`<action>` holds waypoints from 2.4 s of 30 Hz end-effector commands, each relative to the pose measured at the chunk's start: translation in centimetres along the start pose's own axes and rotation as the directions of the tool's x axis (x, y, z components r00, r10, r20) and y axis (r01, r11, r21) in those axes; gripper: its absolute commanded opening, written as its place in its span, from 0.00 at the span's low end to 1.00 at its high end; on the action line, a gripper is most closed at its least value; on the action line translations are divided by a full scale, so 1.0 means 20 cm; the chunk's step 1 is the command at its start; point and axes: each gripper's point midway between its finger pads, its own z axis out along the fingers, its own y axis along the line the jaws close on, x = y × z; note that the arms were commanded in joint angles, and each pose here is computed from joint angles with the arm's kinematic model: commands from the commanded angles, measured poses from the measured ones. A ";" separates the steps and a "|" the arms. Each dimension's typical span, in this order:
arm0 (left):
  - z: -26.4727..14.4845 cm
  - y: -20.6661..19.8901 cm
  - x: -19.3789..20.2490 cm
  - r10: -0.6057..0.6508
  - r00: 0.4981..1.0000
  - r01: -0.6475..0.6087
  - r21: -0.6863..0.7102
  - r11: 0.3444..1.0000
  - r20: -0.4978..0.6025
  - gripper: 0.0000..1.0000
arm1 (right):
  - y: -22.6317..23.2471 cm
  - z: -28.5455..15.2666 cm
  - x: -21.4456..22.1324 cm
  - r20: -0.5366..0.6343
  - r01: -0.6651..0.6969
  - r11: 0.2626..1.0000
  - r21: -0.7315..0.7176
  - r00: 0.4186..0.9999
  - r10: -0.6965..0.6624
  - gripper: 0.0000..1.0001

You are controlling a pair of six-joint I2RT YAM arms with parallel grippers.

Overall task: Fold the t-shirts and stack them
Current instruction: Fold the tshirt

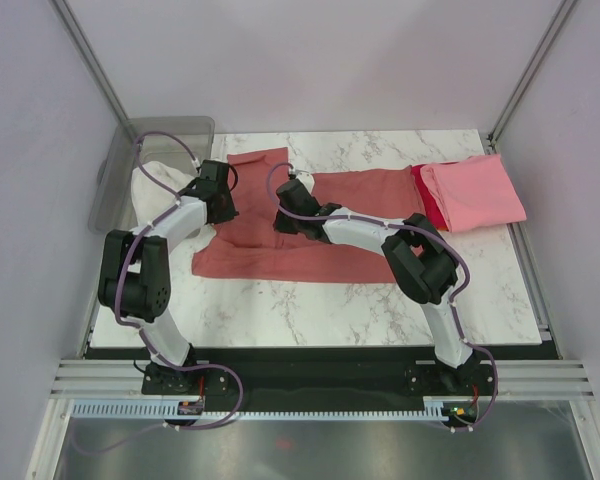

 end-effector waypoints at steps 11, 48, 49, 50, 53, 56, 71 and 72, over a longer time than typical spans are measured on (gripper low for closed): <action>-0.02 0.02 -0.09 0.045 0.998 -0.043 -0.048 0.998 0.038 0.02 | 0.03 -0.03 -0.04 0.021 0.010 1.000 -0.010 1.000 -0.010 0.11; -0.01 0.08 -0.02 0.033 0.999 -0.032 -0.091 0.995 0.014 0.38 | 0.06 -0.02 0.08 -0.012 0.031 0.999 -0.028 0.999 -0.032 0.15; -0.01 0.08 -0.02 0.034 0.999 -0.033 -0.090 0.995 0.010 0.39 | 0.07 -0.02 0.08 -0.016 0.034 0.999 -0.030 0.999 -0.035 0.08; 0.00 0.08 -0.01 0.034 0.999 -0.033 -0.089 0.995 0.010 0.40 | 0.07 -0.02 0.08 -0.016 0.034 0.999 -0.032 0.999 -0.034 0.06; 0.01 0.07 0.00 0.039 0.999 -0.039 -0.079 0.996 0.000 0.42 | 0.08 -0.03 0.07 -0.007 0.034 0.999 -0.032 0.999 -0.034 0.00; 0.01 0.06 0.01 0.043 0.999 -0.043 -0.066 0.997 -0.012 0.40 | 0.09 -0.05 0.04 0.006 0.035 0.999 -0.034 0.999 -0.035 0.00; 0.08 0.08 0.11 0.064 0.994 -0.071 -0.083 0.994 -0.084 0.41 | 0.08 -0.07 0.04 0.007 0.035 0.999 -0.035 0.999 -0.035 0.00; 0.08 0.08 0.11 0.065 0.994 -0.072 -0.083 0.994 -0.088 0.40 | 0.08 -0.07 0.04 0.006 0.035 0.999 -0.034 0.999 -0.035 0.00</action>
